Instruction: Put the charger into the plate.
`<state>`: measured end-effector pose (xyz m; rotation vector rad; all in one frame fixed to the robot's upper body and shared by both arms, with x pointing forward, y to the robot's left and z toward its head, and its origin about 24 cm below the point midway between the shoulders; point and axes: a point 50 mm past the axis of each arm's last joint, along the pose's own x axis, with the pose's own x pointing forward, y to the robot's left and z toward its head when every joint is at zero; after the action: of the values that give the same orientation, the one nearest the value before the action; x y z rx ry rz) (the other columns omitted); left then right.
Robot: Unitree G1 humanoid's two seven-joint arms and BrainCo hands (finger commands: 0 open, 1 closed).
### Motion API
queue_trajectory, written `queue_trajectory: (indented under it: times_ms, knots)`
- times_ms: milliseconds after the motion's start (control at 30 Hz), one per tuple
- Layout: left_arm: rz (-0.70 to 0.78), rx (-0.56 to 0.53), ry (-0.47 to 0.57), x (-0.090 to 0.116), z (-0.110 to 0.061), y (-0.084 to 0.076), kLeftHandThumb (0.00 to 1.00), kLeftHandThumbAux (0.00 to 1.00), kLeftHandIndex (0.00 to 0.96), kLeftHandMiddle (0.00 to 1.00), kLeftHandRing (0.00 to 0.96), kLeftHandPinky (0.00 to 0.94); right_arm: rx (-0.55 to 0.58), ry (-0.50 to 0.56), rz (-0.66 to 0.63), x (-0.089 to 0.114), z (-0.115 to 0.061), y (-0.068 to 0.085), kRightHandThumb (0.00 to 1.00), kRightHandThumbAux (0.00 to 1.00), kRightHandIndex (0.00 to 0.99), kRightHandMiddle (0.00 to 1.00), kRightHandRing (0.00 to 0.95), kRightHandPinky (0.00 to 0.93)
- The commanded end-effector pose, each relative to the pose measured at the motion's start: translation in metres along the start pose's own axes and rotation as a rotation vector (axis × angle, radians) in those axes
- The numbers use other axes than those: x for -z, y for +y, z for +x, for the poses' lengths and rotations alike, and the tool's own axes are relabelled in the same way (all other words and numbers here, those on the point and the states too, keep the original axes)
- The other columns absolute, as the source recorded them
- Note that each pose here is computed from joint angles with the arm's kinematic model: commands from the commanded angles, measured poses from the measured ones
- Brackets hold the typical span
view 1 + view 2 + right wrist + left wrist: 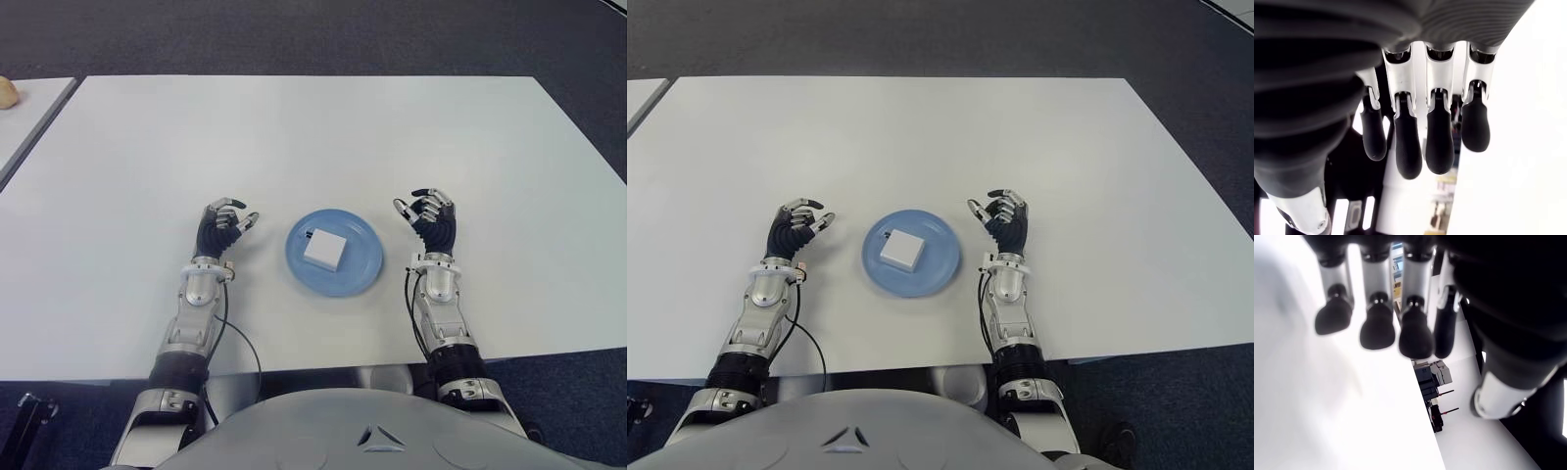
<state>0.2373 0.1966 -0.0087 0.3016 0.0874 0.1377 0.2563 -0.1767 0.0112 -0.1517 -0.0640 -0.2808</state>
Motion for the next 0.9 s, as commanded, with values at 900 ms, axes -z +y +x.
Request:
queue_trajectory:
  times_ms: [900]
  knots:
    - [0.013, -0.001, 0.008, 0.004, -0.003, 0.002, 0.707, 0.715, 0.439, 0.791, 0.782, 0.785, -0.105, 0.257, -0.003, 0.028, -0.015, -0.002, 0.706, 0.727, 0.437, 0.814, 0.829, 0.842]
